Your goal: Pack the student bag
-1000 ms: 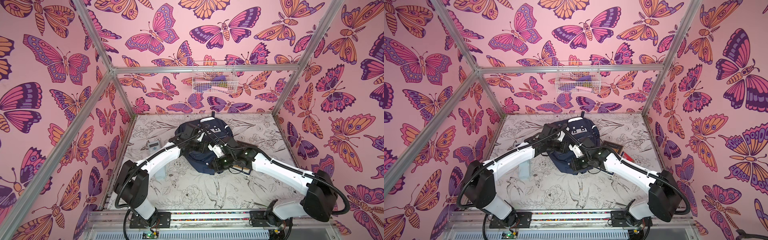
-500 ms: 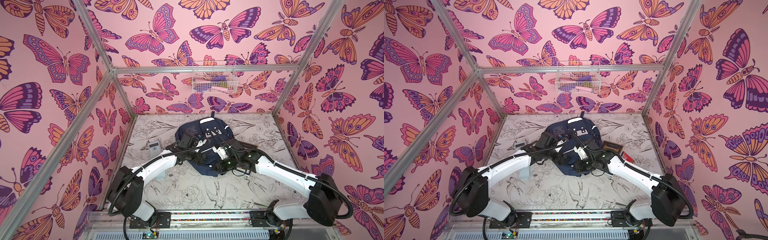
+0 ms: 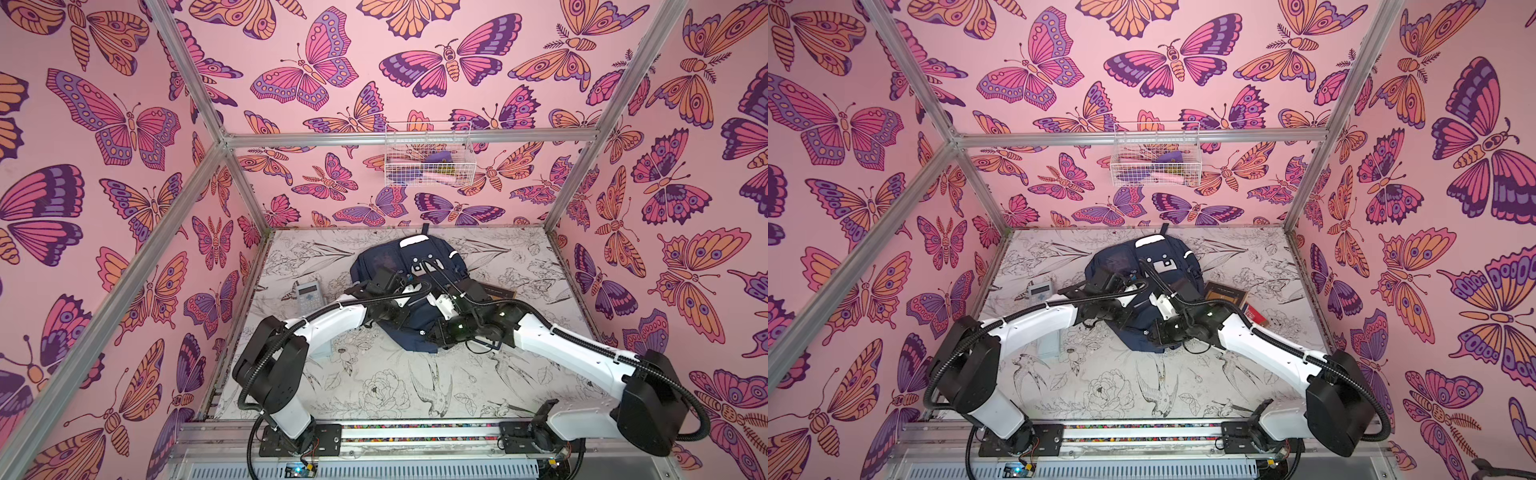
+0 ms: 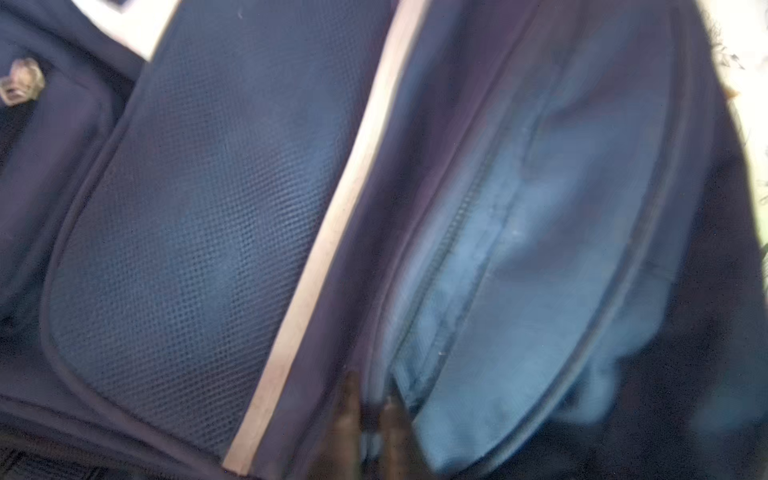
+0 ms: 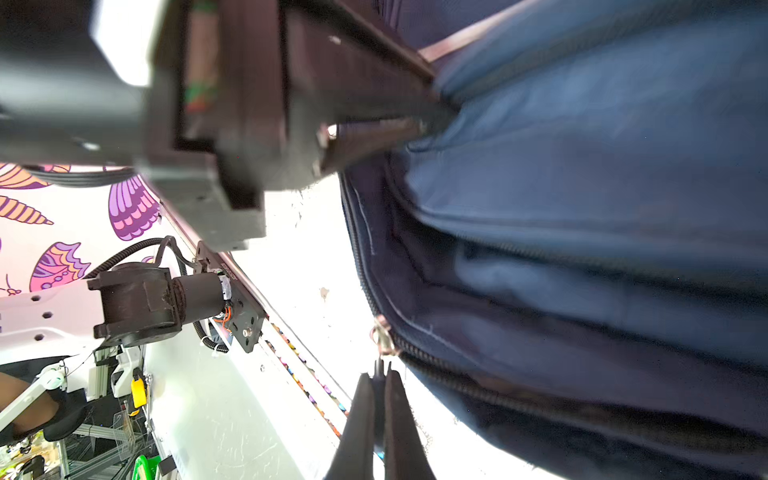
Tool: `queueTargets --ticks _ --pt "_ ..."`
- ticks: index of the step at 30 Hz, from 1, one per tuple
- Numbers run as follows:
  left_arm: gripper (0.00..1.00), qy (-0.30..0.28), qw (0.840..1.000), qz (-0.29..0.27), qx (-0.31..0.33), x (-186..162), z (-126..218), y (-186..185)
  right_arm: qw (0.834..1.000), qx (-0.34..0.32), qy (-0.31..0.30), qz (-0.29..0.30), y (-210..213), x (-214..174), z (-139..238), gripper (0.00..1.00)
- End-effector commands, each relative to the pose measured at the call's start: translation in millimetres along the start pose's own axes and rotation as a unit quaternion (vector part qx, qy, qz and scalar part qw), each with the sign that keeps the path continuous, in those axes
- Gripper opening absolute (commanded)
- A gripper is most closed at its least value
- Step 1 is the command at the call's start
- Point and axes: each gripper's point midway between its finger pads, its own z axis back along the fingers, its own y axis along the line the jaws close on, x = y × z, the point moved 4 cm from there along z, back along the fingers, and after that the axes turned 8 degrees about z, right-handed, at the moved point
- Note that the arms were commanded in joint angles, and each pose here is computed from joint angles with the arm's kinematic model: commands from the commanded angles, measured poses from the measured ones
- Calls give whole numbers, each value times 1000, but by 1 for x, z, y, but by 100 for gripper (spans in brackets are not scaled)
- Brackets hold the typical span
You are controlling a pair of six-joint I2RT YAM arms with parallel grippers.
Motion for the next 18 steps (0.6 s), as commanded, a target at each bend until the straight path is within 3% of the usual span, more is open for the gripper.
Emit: queueTargets --ticks 1,7,18 --pt "0 -73 997 30 -10 45 30 -8 999 22 -20 13 10 8 10 0" --pt "0 -131 981 112 -89 88 70 -36 999 32 -22 16 17 17 6 0" --pt "0 -172 943 189 -215 115 96 -68 997 63 -34 17 36 52 -36 0"
